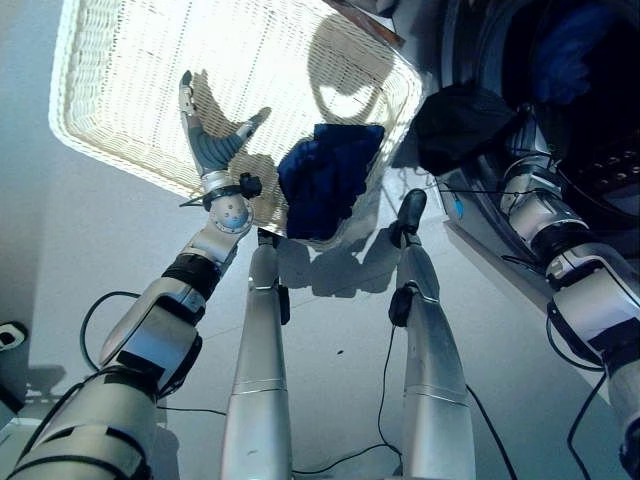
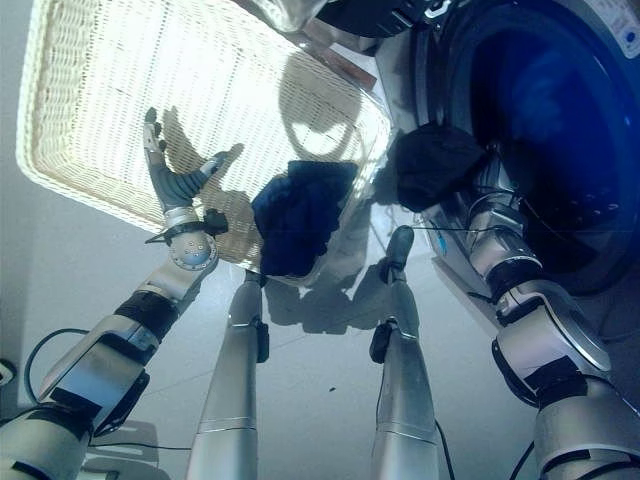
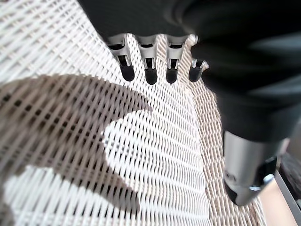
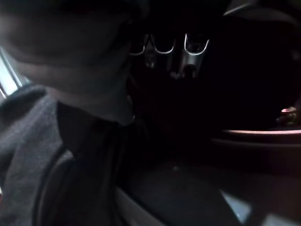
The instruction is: Put the clothes into the washing machine.
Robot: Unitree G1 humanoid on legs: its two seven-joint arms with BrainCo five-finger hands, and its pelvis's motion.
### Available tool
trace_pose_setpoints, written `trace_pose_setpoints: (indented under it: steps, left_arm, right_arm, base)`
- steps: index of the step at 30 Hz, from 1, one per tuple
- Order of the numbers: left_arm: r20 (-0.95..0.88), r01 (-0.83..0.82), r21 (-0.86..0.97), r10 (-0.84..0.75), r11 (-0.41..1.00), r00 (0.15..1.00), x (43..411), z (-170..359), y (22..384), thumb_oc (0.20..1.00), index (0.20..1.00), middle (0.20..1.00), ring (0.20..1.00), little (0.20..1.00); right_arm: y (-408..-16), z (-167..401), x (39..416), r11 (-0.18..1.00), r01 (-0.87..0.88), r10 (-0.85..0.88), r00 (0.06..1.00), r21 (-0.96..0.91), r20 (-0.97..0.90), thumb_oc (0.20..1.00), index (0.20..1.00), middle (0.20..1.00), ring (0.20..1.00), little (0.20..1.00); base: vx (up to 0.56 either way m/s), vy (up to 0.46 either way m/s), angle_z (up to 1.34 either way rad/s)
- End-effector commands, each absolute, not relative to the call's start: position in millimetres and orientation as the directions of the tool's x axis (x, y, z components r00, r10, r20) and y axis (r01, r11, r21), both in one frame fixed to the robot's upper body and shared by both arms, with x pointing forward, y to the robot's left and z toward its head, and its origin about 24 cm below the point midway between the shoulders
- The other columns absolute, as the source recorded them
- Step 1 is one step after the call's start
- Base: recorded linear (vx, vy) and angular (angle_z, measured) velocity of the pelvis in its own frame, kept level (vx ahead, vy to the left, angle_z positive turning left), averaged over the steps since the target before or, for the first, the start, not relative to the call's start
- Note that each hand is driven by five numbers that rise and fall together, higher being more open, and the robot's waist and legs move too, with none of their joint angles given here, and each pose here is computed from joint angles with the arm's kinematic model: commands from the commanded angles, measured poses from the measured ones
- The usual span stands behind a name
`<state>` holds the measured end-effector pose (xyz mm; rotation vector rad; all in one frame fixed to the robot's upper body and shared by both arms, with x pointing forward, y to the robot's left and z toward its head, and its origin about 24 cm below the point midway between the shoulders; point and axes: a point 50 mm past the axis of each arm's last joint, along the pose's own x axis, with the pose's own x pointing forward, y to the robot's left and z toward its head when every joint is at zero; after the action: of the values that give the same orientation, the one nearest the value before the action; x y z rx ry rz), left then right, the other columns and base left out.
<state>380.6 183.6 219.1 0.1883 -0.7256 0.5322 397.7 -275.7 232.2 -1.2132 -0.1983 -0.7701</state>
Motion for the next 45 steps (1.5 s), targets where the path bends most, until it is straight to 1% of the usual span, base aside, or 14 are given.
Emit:
trace_pose_setpoints:
  steps: [1, 15, 16, 20, 21, 23, 26, 30, 32, 34, 36, 39, 40, 45]
  left_arm:
    - [0.715, -0.506, -0.069, 0.396, 0.86, 0.576, 376.7, 226.7, 178.3, 1.0, 1.0, 1.0, 1.0, 1.0]
    - [0.714, -0.507, -0.074, 0.401, 0.859, 0.575, 376.5, 228.0, 179.2, 1.0, 1.0, 1.0, 1.0, 1.0]
    - [0.714, -0.514, -0.069, 0.402, 0.855, 0.573, 375.3, 227.0, 183.2, 1.0, 1.0, 1.0, 1.0, 1.0]
    - [0.714, -0.515, -0.066, 0.401, 0.855, 0.573, 375.1, 226.6, 183.7, 1.0, 1.0, 1.0, 1.0, 1.0]
    - [0.726, -0.537, -0.041, 0.394, 0.843, 0.564, 369.9, 221.0, 193.3, 1.0, 1.0, 1.0, 1.0, 1.0]
    - [0.725, -0.554, -0.04, 0.406, 0.832, 0.557, 362.1, 210.9, 205.3, 1.0, 1.0, 1.0, 1.0, 1.0]
    - [0.708, -0.575, -0.041, 0.429, 0.817, 0.56, 356.9, 208.8, 221.3, 1.0, 1.0, 1.0, 1.0, 1.0]
    - [0.7, -0.574, -0.026, 0.425, 0.818, 0.573, 359.3, 212.1, 226.5, 1.0, 1.0, 1.0, 1.0, 1.0]
    - [0.7, -0.573, -0.024, 0.423, 0.819, 0.576, 360.6, 213.8, 226.7, 1.0, 1.0, 1.0, 1.0, 1.0]
    - [0.699, -0.571, -0.023, 0.421, 0.821, 0.578, 361.8, 214.1, 226.2, 1.0, 1.0, 1.0, 1.0, 1.0]
    - [0.697, -0.57, -0.025, 0.424, 0.821, 0.579, 362.5, 213.9, 225.4, 1.0, 1.0, 1.0, 1.0, 1.0]
    - [0.691, -0.569, -0.035, 0.432, 0.822, 0.58, 362.9, 213.2, 226.8, 1.0, 1.0, 1.0, 1.0, 1.0]
    - [0.691, -0.567, -0.036, 0.43, 0.823, 0.581, 362.9, 213.6, 227.5, 1.0, 1.0, 1.0, 1.0, 1.0]
    - [0.696, -0.553, -0.034, 0.417, 0.832, 0.585, 364.8, 220.0, 227.7, 1.0, 1.0, 1.0, 1.0, 1.0]
  right_arm:
    - [-291.6, 229.9, 391.4, 0.043, 0.615, -0.438, 0.72, -0.787, 0.539, 0.2, 0.2, 0.2, 0.2, 0.2]
    - [-293.0, 243.6, 390.0, 0.189, 0.716, -0.518, 0.654, -0.672, 0.551, 0.2, 0.2, 0.2, 0.2, 0.2]
    - [-305.2, 249.5, 383.8, 0.286, 0.792, -0.638, 0.577, -0.539, 0.51, 0.2, 0.2, 0.2, 0.2, 0.2]
    - [-307.1, 250.8, 382.4, 0.293, 0.808, -0.657, 0.558, -0.51, 0.506, 0.2, 0.2, 0.2, 0.2, 0.2]
    - [-336.2, 273.6, 362.4, 0.322, 0.94, -0.851, 0.338, -0.11, 0.402, 0.2, 0.2, 0.2, 0.2, 0.2]
    - [-353.7, 301.7, 339.7, 0.217, 0.932, -0.945, 0.126, 0.29, 0.303, 0.2, 0.2, 0.2, 0.2, 0.2]
    - [-382.6, 333.8, 298.8, 0.043, 0.789, -0.978, -0.092, 0.613, 0.187, 0.2, 0.2, 0.2, 0.2, 0.2]
    - [-389.8, 339.3, 293.5, 0.049, 0.795, -0.971, -0.104, 0.605, 0.215, 0.213, 0.213, 0.213, 0.213, 0.213]
    - [-384.2, 341.0, 297.6, 0.063, 0.795, -0.97, -0.094, 0.604, 0.225, 0.31, 0.31, 0.31, 0.31, 0.31]
    - [-379.4, 341.9, 301.5, 0.068, 0.798, -0.97, -0.087, 0.599, 0.226, 0.322, 0.322, 0.322, 0.322, 0.322]
    - [-376.2, 342.4, 304.3, 0.082, 0.802, -0.968, -0.078, 0.591, 0.24, 0.476, 0.476, 0.476, 0.476, 0.476]
    - [-365.1, 345.8, 310.4, 0.097, 0.813, -0.961, -0.073, 0.574, 0.266, 0.561, 0.561, 0.561, 0.561, 0.561]
    - [-363.6, 344.6, 312.6, 0.104, 0.821, -0.963, -0.059, 0.561, 0.265, 1.0, 1.0, 1.0, 1.0, 1.0]
    - [-359.5, 341.2, 323.3, 0.15, 0.898, -0.953, 0.019, 0.415, 0.304, 1.0, 1.0, 1.0, 1.0, 1.0]
  base:
    - [0.0, 0.0, 0.0]
    - [0.0, 0.0, 0.0]
    - [0.0, 0.0, 0.0]
    - [0.0, -0.015, 0.0]
    - [0.01, -0.08, -0.01]
    - [0.01, -0.044, -0.01]
    - [-0.02, 0.039, -0.02]
    - [0.0, 0.015, -0.02]
    - [0.0, 0.0, 0.0]
    - [0.0, 0.008, -0.02]
    - [0.0, 0.006, -0.02]
    - [0.0, 0.0, 0.0]
    - [0.0, 0.0, 0.0]
    - [0.0, 0.0, 0.0]
